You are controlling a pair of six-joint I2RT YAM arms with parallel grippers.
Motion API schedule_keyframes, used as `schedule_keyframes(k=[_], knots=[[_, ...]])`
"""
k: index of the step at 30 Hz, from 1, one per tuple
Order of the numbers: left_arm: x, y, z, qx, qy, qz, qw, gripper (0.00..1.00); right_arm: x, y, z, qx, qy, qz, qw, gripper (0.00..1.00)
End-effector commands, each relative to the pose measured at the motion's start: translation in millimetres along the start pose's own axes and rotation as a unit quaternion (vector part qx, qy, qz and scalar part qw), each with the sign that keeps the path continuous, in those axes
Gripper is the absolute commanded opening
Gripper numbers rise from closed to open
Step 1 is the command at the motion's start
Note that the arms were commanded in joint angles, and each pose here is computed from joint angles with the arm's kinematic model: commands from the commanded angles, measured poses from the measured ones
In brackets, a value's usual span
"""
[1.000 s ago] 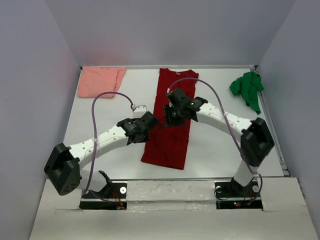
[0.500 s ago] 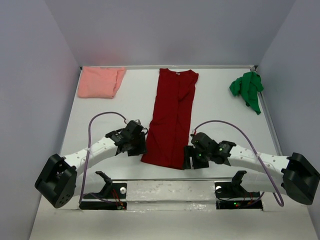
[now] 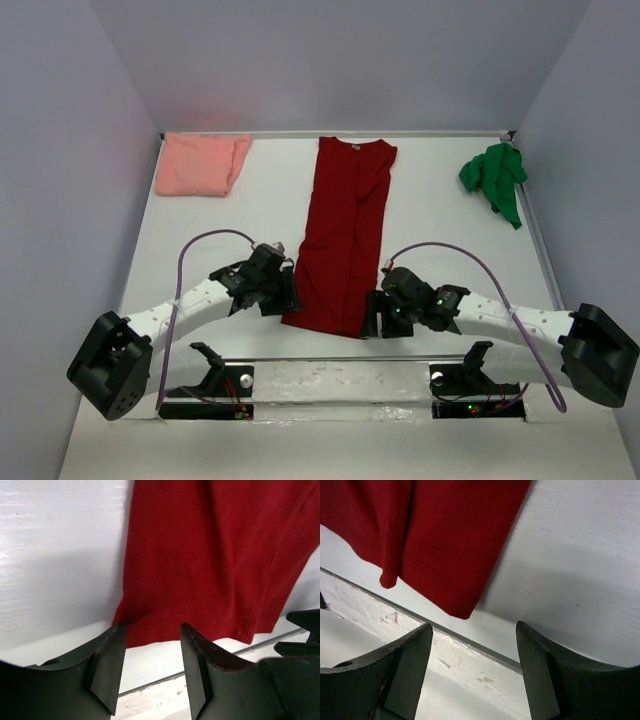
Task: Fold and stack the t-shirts
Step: Fold the tshirt
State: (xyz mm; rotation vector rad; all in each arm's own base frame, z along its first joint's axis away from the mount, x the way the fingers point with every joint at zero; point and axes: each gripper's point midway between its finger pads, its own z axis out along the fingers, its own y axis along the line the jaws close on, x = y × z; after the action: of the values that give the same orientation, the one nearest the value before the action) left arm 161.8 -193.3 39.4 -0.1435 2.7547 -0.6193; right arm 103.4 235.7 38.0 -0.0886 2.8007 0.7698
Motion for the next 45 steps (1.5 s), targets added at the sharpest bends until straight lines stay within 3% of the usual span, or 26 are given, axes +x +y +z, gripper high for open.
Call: schedule_keyframes(k=[1, 4, 7, 20, 27, 32, 36, 45], knots=[[-3, 15, 4, -0.060, -0.007, -0.018, 0.998, 0.56, -19, 19, -1, -0.018, -0.034, -0.006, 0.999, 0.73], [-1, 36, 8, -0.134, -0.013, -0.020, 0.991, 0.55, -21, 22, -3, -0.020, -0.035, -0.007, 0.999, 0.73], [2, 40, 8, -0.159, -0.019, -0.015, 0.987, 0.55, -21, 20, -2, -0.017, -0.036, -0.006, 0.999, 0.73], [9, 38, 13, -0.146, -0.008, -0.011, 0.989, 0.54, -17, 5, 13, 0.016, -0.028, 0.014, 0.999, 0.73], [12, 34, 14, -0.132, -0.006, -0.011, 0.991, 0.47, -20, 7, 38, 0.023, -0.016, 0.023, 0.999, 0.68], [16, 34, 15, -0.124, -0.003, -0.012, 0.992, 0.29, -22, 10, 40, 0.023, -0.015, 0.032, 0.999, 0.58], [18, 32, 17, -0.113, 0.000, -0.012, 0.993, 0.02, -24, 12, 34, 0.026, -0.027, 0.037, 0.999, 0.55], [14, 25, 14, -0.102, -0.006, -0.009, 0.995, 0.00, -15, 8, 38, 0.076, -0.025, 0.041, 0.996, 0.44]])
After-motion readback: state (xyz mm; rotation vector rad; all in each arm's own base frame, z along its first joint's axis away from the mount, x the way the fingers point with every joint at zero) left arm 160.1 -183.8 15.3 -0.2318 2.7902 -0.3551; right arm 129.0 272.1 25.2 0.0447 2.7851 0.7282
